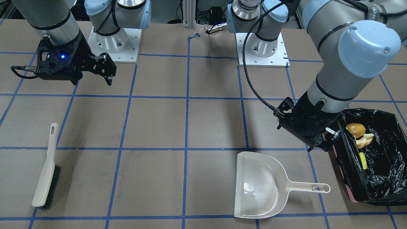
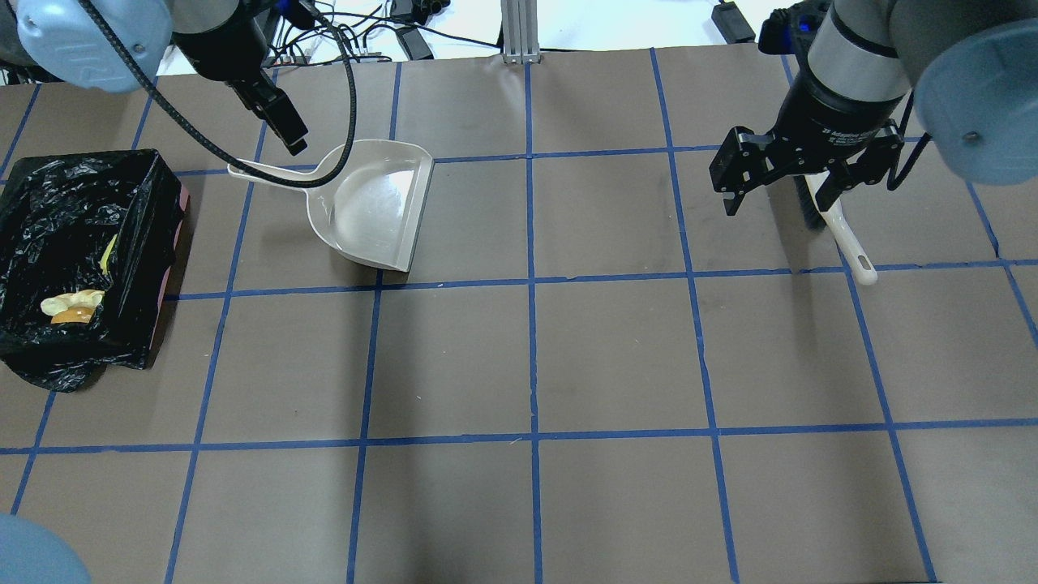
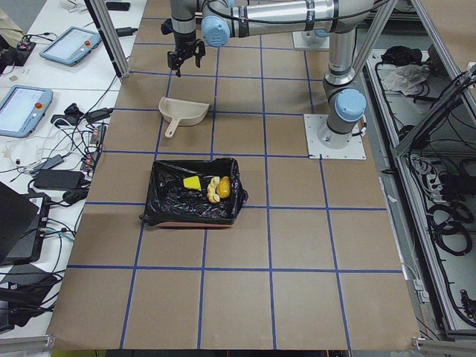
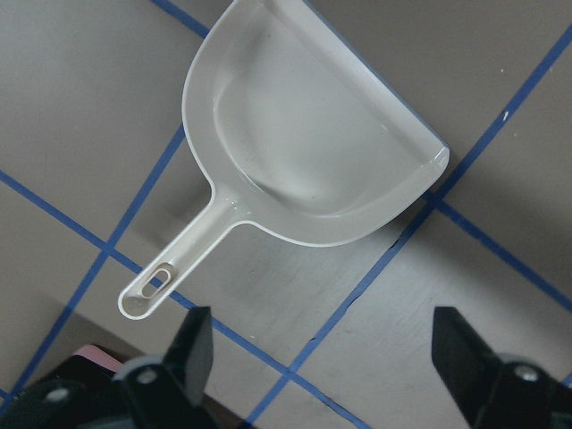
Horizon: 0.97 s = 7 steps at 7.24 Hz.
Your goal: Sweep and dump trash into bin
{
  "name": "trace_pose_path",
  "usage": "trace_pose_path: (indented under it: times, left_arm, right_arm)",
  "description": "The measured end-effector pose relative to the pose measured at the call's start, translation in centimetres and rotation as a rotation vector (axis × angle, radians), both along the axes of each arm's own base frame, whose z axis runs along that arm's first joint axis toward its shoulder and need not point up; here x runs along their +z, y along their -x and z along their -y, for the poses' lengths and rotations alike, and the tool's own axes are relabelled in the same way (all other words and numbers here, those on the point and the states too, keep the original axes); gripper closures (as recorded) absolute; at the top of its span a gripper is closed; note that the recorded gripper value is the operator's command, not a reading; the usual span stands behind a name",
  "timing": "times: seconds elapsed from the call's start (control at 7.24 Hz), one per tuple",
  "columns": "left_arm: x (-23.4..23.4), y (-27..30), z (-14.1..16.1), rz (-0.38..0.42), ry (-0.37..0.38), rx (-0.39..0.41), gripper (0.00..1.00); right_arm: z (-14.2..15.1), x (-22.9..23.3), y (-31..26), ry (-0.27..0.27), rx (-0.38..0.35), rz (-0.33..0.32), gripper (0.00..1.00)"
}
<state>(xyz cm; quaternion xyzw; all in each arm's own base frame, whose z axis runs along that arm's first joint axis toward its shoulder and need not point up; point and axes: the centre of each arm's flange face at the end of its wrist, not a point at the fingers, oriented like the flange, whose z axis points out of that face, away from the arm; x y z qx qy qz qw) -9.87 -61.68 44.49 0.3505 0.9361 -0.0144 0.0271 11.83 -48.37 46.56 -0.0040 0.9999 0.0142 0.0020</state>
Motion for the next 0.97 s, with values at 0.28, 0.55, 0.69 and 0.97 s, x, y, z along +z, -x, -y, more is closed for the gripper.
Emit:
trace_pose_path:
  times: [0.28, 0.55, 0.69, 0.97]
  left_arm:
    - [1.5, 0.5, -1.5, -0.015, -0.003, 0.241, 0.00]
    - [3.6, 1.0, -4.0, -0.054, -0.035, 0.441, 0.00]
    - [4.7, 1.3, -5.1, -0.071, -0.047, 0.514, 0.00]
    - [6.3, 0.9, -6.6, -0.078, -0.034, 0.581, 0.00]
  right_arm:
    - [0.0, 0.0, 0.0, -0.001, 0.000, -0.001, 0.00]
    - [0.0, -0.1, 0.0, -0.001, 0.001, -0.001, 0.00]
    - [0.1, -0.1, 0.0, 0.000, 0.001, -0.001, 0.00]
    - [0.1, -0.1, 0.0, 0.000, 0.001, -0.002, 0.00]
